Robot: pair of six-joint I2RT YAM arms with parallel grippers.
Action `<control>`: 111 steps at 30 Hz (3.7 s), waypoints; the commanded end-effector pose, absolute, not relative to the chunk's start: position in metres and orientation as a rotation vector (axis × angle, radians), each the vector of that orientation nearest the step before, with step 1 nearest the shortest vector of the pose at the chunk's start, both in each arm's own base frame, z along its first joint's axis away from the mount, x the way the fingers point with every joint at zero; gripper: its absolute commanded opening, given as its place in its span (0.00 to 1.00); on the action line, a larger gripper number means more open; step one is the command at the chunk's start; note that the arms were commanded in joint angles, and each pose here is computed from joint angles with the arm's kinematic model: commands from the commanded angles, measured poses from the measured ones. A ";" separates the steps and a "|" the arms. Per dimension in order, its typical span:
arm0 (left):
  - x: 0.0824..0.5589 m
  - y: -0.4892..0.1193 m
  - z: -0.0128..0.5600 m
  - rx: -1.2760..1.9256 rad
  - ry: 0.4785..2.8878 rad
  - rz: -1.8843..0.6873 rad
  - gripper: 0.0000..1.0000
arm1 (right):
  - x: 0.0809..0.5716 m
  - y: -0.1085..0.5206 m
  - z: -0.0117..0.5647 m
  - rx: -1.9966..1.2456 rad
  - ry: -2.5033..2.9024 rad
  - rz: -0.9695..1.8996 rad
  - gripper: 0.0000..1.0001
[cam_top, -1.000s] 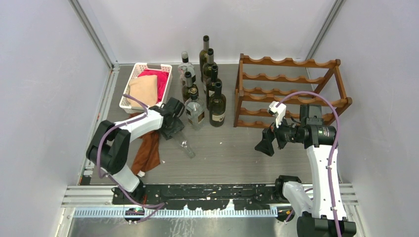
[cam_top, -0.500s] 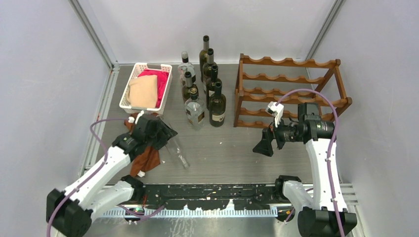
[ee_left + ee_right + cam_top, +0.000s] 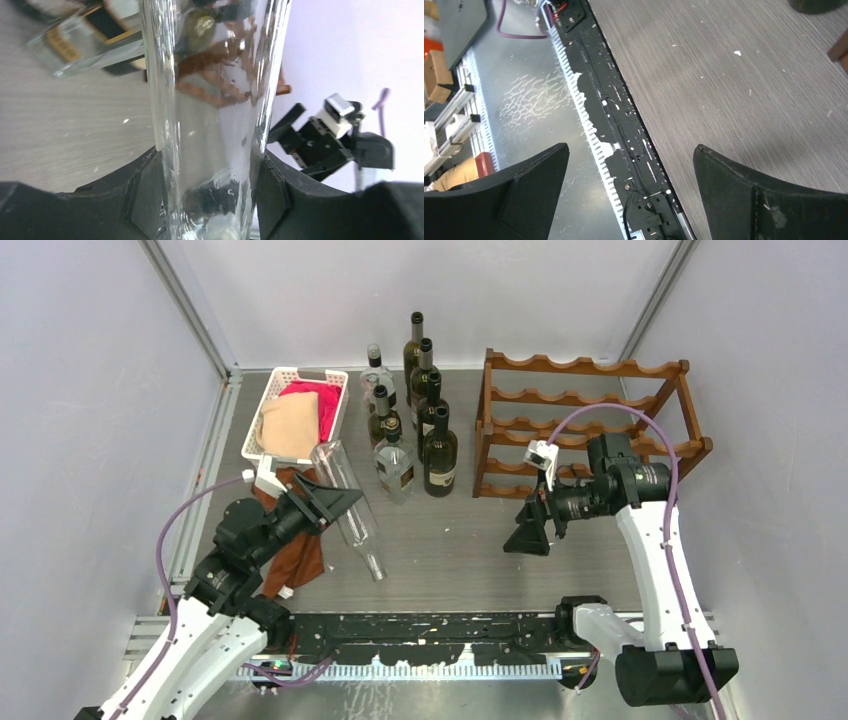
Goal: Put the wine bottle on the wine rack
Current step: Pick up the wine bottle from the center of the board.
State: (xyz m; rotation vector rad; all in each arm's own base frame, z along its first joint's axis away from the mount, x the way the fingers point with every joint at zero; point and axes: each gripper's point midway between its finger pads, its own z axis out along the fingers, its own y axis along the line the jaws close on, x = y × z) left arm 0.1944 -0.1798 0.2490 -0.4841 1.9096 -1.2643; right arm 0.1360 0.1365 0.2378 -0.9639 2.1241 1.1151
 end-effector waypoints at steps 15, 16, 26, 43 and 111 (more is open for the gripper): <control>0.232 -0.255 0.490 -0.227 1.333 -1.265 0.01 | 0.154 0.181 0.398 -1.005 1.804 1.136 1.00; 0.238 -0.260 0.492 -0.260 1.328 -1.256 0.01 | 0.158 0.182 0.408 -0.980 1.780 1.125 1.00; 0.290 -0.297 0.502 -0.612 1.343 -1.308 0.01 | 0.219 0.183 0.428 -0.775 1.703 0.977 1.00; 0.303 -0.334 0.506 -0.714 1.338 -1.386 0.01 | 0.267 0.212 0.427 -0.671 1.674 1.020 1.00; 0.282 -0.313 0.465 -0.677 1.446 -1.315 1.00 | 0.258 0.178 0.470 -0.570 1.623 1.036 0.01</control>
